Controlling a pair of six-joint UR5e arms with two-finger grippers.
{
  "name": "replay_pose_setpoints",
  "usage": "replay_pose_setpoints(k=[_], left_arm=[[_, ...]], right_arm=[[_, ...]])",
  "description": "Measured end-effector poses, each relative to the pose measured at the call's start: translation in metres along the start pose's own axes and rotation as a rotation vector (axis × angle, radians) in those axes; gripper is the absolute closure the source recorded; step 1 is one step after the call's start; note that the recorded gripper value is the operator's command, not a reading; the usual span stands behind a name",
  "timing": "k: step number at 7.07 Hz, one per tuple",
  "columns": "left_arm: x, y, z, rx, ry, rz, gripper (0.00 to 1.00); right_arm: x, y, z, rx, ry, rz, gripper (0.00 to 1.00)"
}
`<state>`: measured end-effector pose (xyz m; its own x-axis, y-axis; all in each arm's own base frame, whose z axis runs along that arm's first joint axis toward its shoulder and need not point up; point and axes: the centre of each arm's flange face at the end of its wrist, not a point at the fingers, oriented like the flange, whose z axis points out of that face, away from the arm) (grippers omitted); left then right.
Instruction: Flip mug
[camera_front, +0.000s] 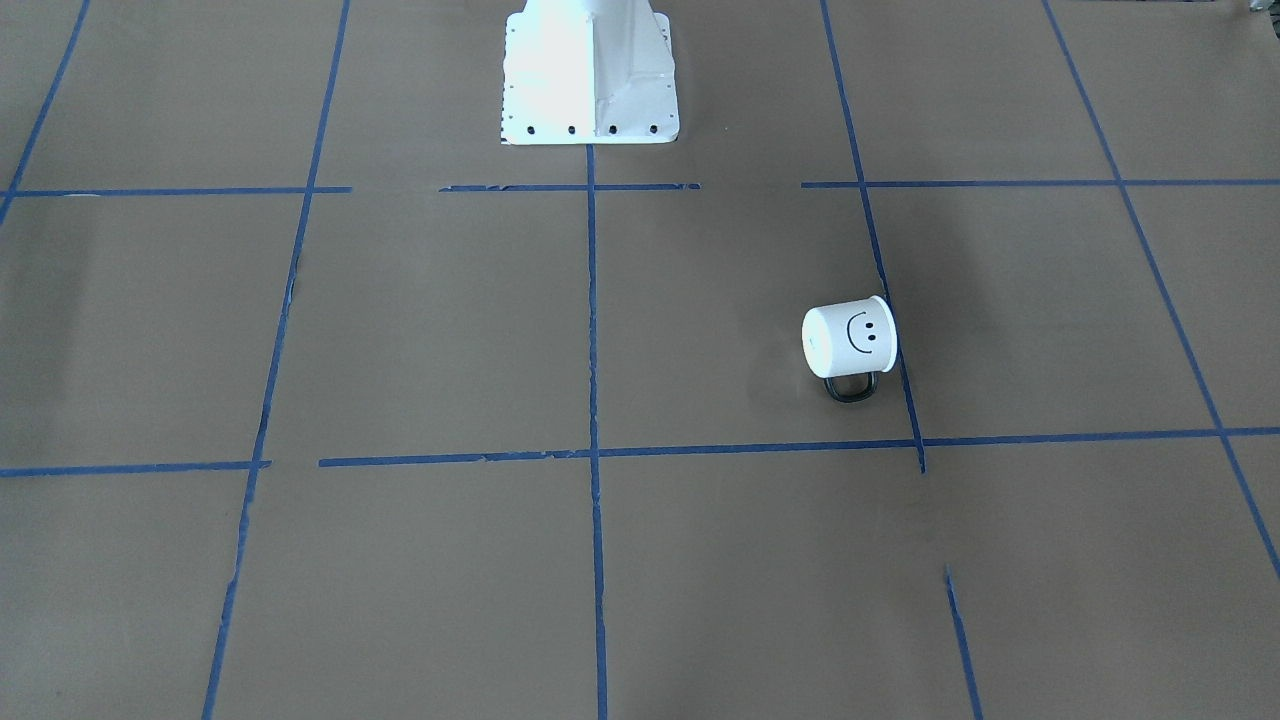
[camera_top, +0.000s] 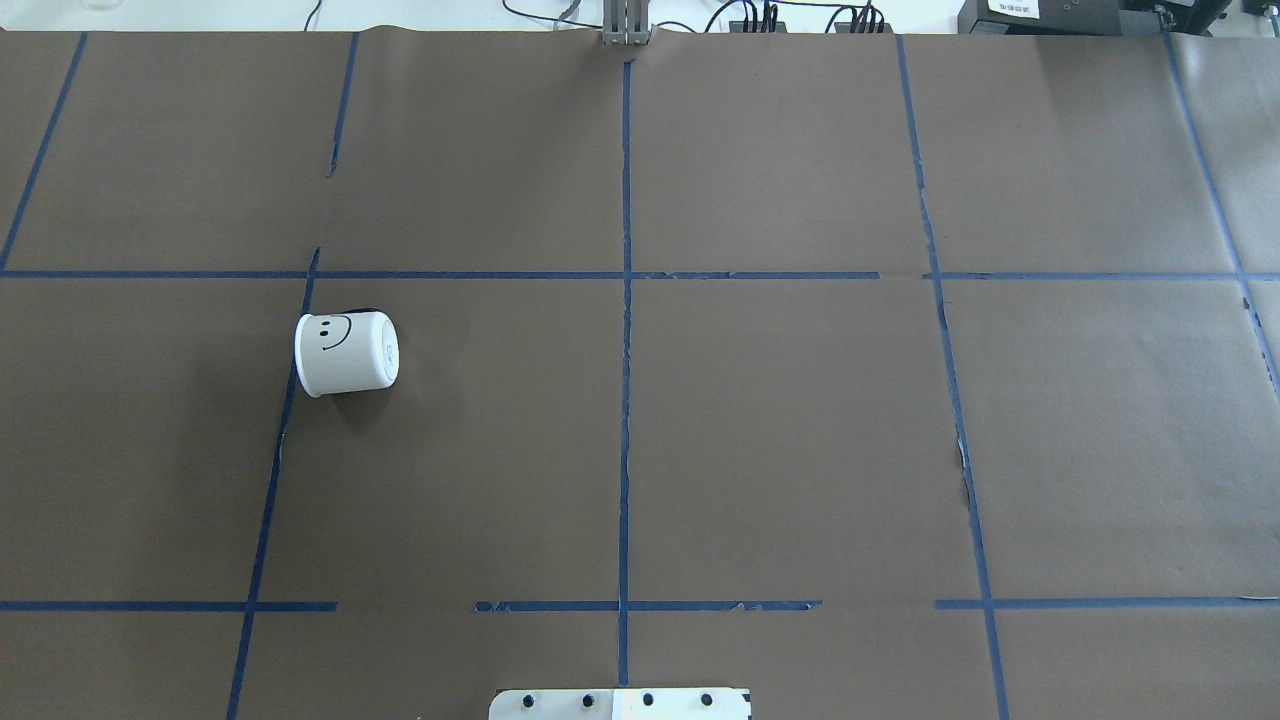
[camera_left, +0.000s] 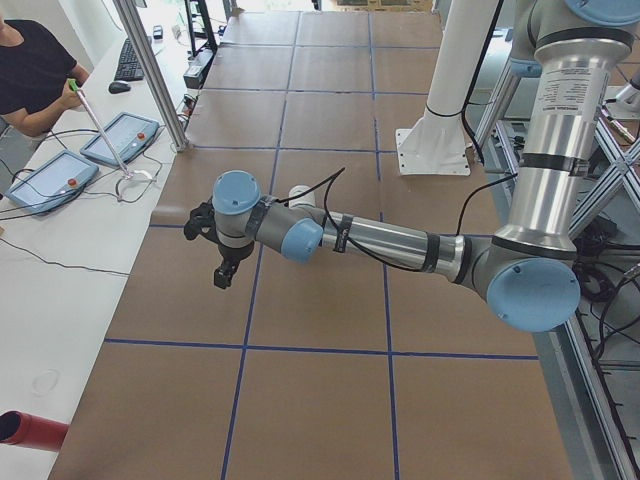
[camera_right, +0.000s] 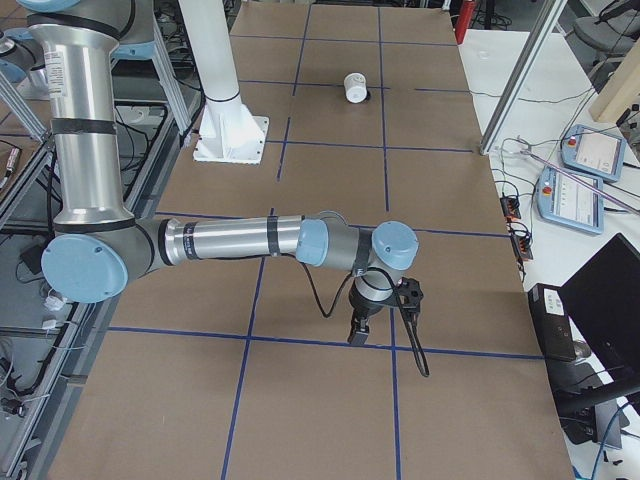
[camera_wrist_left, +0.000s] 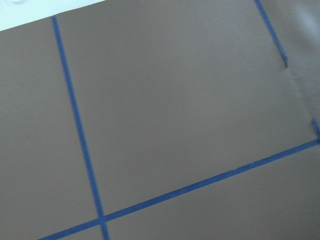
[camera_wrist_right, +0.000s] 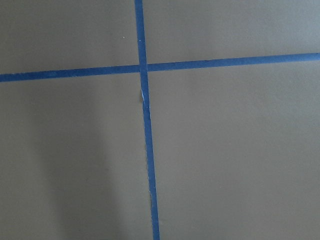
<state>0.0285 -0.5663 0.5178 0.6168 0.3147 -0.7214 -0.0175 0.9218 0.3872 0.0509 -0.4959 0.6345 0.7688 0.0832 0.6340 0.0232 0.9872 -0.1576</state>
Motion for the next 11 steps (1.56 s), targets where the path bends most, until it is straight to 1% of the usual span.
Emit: replay_pose_setpoints(k=[1,3,5,7,9,11], left_arm=[[0.026,-0.003,0.021,0.023,0.048,-0.039,0.00],[0.052,0.004,0.058,0.077,0.148,-0.140,0.00],[0.082,0.022,0.090,0.099,0.277,-0.285,0.00],[0.093,0.045,0.111,0.119,0.398,-0.402,0.00],[0.107,0.061,0.125,0.159,0.489,-0.487,0.00],[0.140,0.069,0.142,0.193,0.575,-0.560,0.00]], right_arm=[[0.000,0.000,0.000,0.000,0.000,0.000,0.00],[0.000,0.000,0.000,0.000,0.000,0.000,0.00],[0.000,0.000,0.000,0.000,0.000,0.000,0.00],[0.000,0.000,0.000,0.000,0.000,0.000,0.00],[0.000,0.000,0.000,0.000,0.000,0.000,0.00],[0.000,0.000,0.000,0.000,0.000,0.000,0.00]])
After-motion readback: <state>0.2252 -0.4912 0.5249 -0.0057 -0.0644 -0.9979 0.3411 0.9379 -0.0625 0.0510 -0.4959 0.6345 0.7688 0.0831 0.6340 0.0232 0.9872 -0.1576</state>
